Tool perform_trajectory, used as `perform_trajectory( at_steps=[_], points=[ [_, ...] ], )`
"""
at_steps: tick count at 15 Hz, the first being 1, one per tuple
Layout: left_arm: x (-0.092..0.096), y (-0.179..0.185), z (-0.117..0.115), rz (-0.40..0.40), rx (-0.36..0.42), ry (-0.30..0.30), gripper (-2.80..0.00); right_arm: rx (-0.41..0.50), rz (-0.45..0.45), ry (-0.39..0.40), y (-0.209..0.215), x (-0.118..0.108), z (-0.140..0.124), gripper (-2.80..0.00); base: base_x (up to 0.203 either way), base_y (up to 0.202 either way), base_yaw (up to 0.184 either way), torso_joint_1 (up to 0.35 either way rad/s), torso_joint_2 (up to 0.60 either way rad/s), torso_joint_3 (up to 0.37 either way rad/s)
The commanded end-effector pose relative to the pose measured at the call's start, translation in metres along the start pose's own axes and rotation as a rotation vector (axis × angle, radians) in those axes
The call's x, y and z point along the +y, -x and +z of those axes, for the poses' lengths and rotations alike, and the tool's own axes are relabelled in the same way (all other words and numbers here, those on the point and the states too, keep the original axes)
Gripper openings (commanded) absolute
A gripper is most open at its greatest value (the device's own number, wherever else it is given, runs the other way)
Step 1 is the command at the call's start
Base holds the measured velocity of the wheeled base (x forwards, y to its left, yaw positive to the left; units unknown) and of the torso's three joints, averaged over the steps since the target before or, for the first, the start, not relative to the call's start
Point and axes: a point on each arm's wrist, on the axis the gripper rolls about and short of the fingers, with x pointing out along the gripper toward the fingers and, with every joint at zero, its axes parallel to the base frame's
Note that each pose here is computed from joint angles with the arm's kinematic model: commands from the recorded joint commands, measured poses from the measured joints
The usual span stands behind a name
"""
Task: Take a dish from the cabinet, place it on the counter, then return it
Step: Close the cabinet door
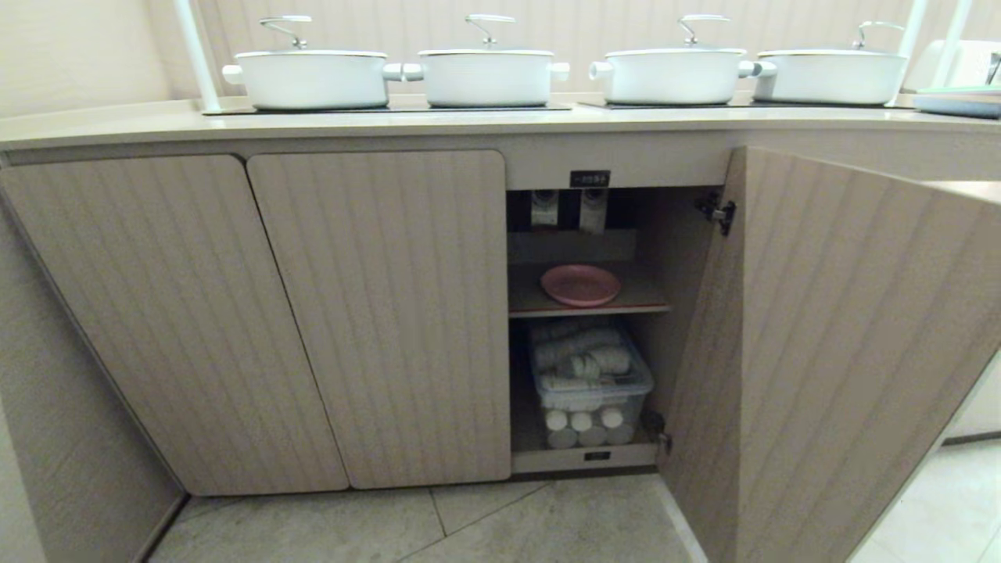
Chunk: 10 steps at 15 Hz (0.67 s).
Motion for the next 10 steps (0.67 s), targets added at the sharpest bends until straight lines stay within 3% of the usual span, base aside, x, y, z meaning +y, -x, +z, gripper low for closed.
perform_trajectory(
  at_steps=[1,5,10],
  points=[
    [0.0000,0.0000,0.0000,0.001,-0.001,0.000,-2.80,0.001,0.000,0.000,-0.0001,0.0000,0.0000,-2.80,0.000,-0.190,0.001,0.002,0.00,-0.002],
    [0.0000,0.0000,0.0000,0.001,-0.001,0.000,-2.80,0.000,0.000,0.000,0.0000,0.0000,0.0000,-2.80,0.000,-0.179,0.000,0.001,0.00,0.003],
    [0.0000,0.0000,0.0000,0.001,-0.001,0.000,-2.80,0.000,0.000,0.000,0.0000,0.0000,0.0000,-2.80,0.000,-0.017,0.000,0.000,0.00,-0.001]
  ],
)
